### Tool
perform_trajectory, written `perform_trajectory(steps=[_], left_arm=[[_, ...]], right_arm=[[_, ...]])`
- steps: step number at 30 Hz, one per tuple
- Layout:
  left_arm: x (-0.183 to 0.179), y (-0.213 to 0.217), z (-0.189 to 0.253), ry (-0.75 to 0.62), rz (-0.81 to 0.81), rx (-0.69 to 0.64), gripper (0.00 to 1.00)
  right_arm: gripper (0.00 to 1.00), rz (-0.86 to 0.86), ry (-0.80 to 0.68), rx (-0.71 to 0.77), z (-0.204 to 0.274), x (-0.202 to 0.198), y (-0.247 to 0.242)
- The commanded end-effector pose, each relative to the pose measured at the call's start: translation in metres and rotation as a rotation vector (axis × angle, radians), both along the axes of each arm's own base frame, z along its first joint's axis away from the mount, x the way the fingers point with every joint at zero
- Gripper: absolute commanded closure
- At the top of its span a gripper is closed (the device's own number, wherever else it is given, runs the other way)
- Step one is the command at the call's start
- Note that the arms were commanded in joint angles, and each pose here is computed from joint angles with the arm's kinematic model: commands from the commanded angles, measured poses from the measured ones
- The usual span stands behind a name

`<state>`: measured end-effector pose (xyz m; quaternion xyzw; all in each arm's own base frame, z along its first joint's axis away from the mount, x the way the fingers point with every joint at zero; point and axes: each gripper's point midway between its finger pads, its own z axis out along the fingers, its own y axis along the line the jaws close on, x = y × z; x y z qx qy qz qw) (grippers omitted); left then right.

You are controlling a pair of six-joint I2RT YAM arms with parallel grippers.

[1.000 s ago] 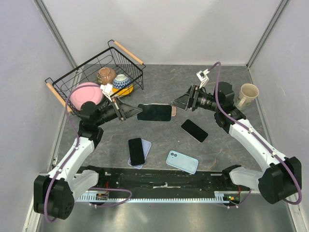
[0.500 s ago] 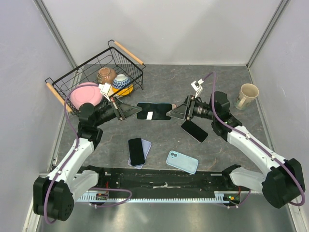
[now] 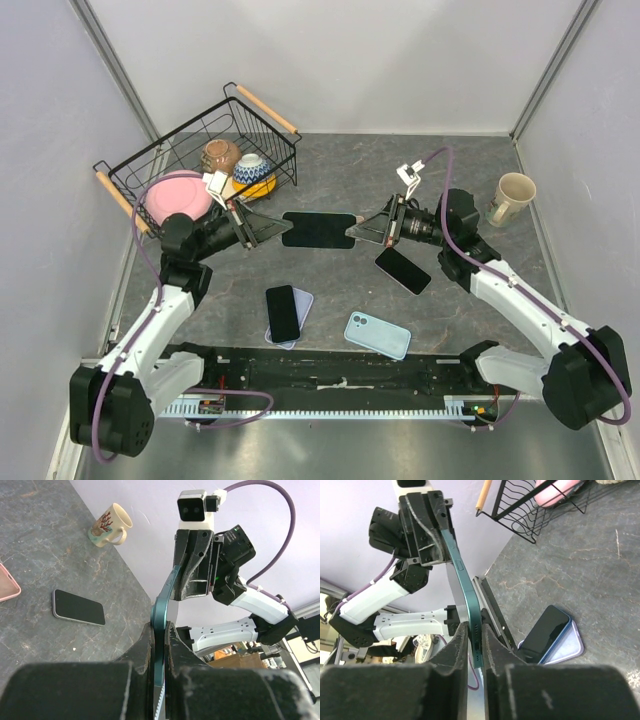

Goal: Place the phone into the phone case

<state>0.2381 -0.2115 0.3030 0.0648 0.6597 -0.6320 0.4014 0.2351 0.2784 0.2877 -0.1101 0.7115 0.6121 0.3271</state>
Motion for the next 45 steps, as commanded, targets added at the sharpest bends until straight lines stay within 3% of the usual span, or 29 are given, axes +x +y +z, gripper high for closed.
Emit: perform_trajectory(steps=[1, 5, 12, 15, 16, 18, 19, 22, 25, 32, 41, 45], left_arm=[[-0.003, 0.0, 0.014, -0.043, -0.02, -0.027, 0.98], [-0.004, -0.002, 0.013, -0.042, -0.041, -0.03, 0.98], [0.0, -0.002, 0.008, -0.038, -0.032, 0.007, 0.97], [0.007, 0.0, 0.008, -0.076, 0.001, 0.064, 0.8], [0.009, 0.001, 0.005, -0.041, 0.012, 0.091, 0.67], [0.017, 0.004, 0.0, -0.062, 0.051, 0.151, 0.51], [0.019, 0.006, -0.002, -0.035, 0.061, 0.178, 0.37], [0.029, 0.011, -0.006, -0.043, 0.111, 0.25, 0.15], [0.04, 0.02, -0.021, 0.014, 0.173, 0.337, 0.09], [0.073, 0.044, -0.078, 0.201, 0.31, 0.61, 0.1], [0.106, 0.001, -0.157, 0.327, 0.281, 0.99, 0.16], [0.129, -0.009, -0.193, 0.38, 0.291, 1.071, 0.22]], right_arm=[[0.89, 0.099, -0.085, 0.079, 0.027, -0.017, 0.01], [1.0, 0.139, -0.104, 0.102, 0.033, -0.024, 0.014], [1.0, 0.155, -0.131, 0.093, 0.037, -0.026, 0.017], [1.0, 0.098, -0.127, 0.006, 0.025, -0.013, 0.016], [1.0, 0.078, -0.089, -0.042, 0.014, -0.01, 0.014], [1.0, 0.04, -0.12, -0.109, 0.008, 0.002, 0.012], [1.0, 0.005, -0.083, -0.156, -0.003, 0.008, 0.009], [1.0, -0.043, -0.068, -0.199, -0.013, 0.022, 0.004], [1.0, -0.098, -0.007, -0.237, -0.03, 0.034, -0.01], [1.0, -0.294, 0.079, -0.369, -0.064, 0.071, -0.078], [1.0, -0.521, 0.178, -0.5, -0.084, 0.083, -0.172], [1.0, -0.582, 0.225, -0.494, -0.089, 0.082, -0.196]])
